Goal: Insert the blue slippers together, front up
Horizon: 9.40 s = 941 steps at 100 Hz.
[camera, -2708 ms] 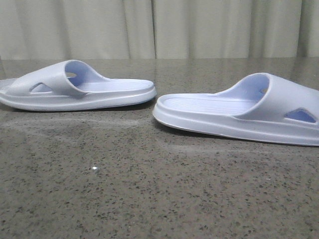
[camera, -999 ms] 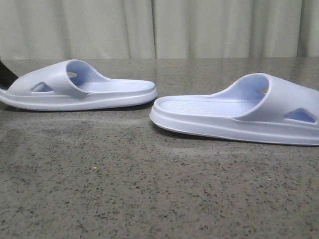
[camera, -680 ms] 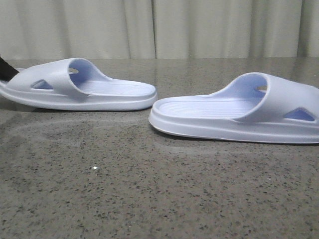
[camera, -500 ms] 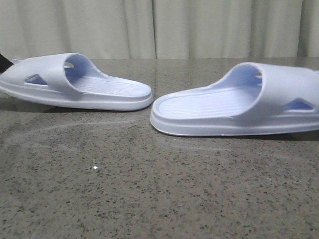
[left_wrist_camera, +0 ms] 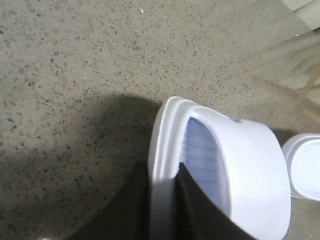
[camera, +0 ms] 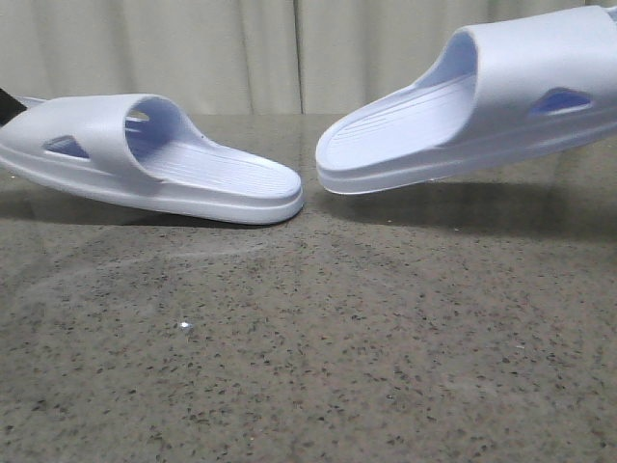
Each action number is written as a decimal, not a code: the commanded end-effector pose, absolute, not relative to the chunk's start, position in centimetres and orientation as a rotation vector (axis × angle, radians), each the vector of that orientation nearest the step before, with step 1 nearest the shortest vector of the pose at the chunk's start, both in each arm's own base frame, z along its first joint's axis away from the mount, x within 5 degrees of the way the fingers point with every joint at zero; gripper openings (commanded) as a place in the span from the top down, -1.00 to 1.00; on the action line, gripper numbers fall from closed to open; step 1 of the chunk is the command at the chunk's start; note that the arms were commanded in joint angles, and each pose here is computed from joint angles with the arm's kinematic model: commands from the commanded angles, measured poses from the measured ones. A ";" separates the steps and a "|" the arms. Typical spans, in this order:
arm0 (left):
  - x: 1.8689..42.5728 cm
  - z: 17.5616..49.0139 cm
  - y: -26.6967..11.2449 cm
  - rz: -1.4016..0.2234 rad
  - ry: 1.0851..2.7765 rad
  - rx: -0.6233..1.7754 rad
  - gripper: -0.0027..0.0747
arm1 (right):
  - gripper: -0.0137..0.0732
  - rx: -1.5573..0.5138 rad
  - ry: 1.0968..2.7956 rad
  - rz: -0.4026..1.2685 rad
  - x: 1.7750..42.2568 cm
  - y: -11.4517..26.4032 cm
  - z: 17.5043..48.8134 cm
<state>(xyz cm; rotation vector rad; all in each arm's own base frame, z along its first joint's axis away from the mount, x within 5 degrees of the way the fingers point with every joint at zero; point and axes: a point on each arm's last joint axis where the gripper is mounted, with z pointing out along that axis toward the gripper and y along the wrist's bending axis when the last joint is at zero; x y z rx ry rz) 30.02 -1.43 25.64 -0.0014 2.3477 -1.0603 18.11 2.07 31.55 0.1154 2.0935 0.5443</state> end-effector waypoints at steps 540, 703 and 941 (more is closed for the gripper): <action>13.9 30.6 -4.4 -0.155 1.661 0.311 0.89 | 0.87 -0.221 1.823 0.270 13.9 5.0 26.8; 10.2 28.6 -3.1 -0.190 1.515 0.229 0.89 | 0.87 -0.015 1.850 0.435 11.0 4.0 24.1; 5.4 19.3 0.3 0.016 1.660 -0.129 0.89 | 0.87 0.008 1.849 0.406 11.1 3.7 24.0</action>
